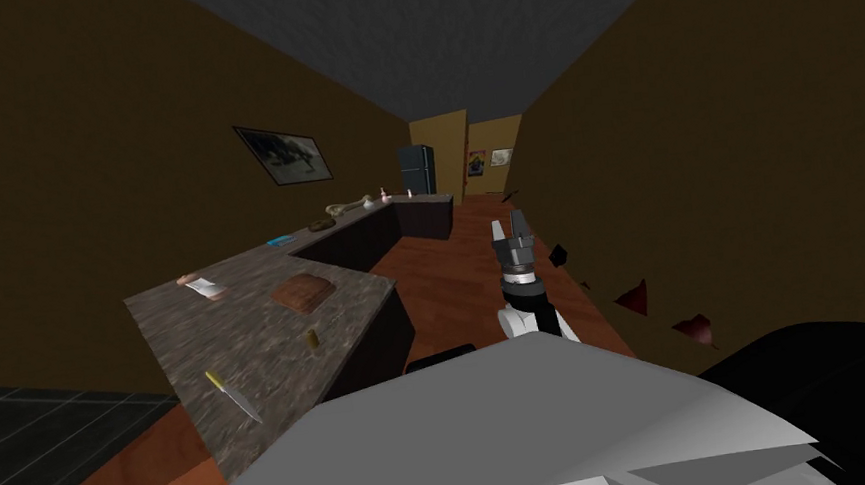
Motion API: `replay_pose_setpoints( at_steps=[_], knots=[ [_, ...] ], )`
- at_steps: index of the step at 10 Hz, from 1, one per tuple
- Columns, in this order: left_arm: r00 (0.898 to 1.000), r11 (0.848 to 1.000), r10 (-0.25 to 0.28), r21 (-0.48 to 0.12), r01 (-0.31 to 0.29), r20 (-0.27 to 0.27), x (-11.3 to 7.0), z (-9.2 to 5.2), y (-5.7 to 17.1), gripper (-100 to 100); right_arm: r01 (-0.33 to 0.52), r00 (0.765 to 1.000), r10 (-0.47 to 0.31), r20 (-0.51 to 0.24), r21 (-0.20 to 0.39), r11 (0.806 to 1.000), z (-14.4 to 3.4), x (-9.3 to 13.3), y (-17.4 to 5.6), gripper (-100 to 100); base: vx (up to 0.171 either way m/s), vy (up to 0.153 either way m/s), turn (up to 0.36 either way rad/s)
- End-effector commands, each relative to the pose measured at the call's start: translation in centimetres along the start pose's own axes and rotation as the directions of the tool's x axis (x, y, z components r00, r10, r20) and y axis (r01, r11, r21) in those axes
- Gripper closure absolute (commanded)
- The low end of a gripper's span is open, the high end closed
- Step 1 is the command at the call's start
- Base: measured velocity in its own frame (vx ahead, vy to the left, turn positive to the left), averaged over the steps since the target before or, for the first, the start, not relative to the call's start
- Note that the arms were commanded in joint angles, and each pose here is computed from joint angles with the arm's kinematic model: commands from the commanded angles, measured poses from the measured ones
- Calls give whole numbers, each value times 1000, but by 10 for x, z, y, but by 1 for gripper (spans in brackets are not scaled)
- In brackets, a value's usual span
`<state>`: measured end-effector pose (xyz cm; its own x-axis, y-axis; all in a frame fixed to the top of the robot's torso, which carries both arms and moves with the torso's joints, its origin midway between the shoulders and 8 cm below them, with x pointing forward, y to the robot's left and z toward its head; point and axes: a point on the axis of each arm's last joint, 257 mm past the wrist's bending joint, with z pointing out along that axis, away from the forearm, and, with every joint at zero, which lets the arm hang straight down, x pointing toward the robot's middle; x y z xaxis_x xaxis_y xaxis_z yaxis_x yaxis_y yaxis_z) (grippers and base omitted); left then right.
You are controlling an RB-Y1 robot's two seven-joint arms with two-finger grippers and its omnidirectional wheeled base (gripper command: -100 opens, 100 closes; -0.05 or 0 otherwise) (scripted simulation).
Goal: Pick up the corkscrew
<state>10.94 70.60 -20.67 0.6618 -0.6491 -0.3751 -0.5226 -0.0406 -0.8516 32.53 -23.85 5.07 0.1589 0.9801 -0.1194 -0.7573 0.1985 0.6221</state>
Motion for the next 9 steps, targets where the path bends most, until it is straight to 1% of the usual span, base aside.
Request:
replay_pose_setpoints(
  at_steps=[1, 2, 3, 5, 6, 7, 8, 9],
  knots=[
    [1000, 999, -7, -45, 8, 20, -8, -2, 11, -100, 0, 1000, 0, 0, 0, 1000, 0, 0, 0, 0, 111, -78, 47],
    [1000, 998, -7, -69, 9, 23, -9, -3, 18, -100, 0, 1000, 0, 0, 0, 1000, 0, 0, 0, 0, 48, -26, -4],
    [998, 995, -20, -100, 26, 56, -30, -3, 23, -100, 0, 1000, 0, 0, 0, 1000, 0, 0, 0, 0, 100, -33, 46],
    [998, 990, -20, -137, 28, 61, -31, -4, 32, -100, 0, 1000, 0, 0, 0, 1000, 0, 0, 0, 0, 77, -54, 18],
    [995, 985, -34, -166, 49, 92, -51, -6, 36, -100, 0, 1000, 0, 0, 0, 1000, 0, 0, 0, 0, 110, -89, 38],
    [995, 979, -33, -196, 51, 96, -51, -7, 44, -100, 0, 1000, 0, 0, 0, 1000, 0, 0, 0, 0, 108, -80, 39],
    [995, 978, -33, -202, 52, 97, -51, -7, 46, -100, 0, 1000, 0, 0, 0, 1000, 0, 0, 0, 0, 48, -31, 1],
    [991, 970, -48, -233, 77, 127, -69, -9, 51, -100, 0, 1000, 0, 0, 0, 1000, 0, 0, 0, 0, 106, -55, 25]
  ],
)
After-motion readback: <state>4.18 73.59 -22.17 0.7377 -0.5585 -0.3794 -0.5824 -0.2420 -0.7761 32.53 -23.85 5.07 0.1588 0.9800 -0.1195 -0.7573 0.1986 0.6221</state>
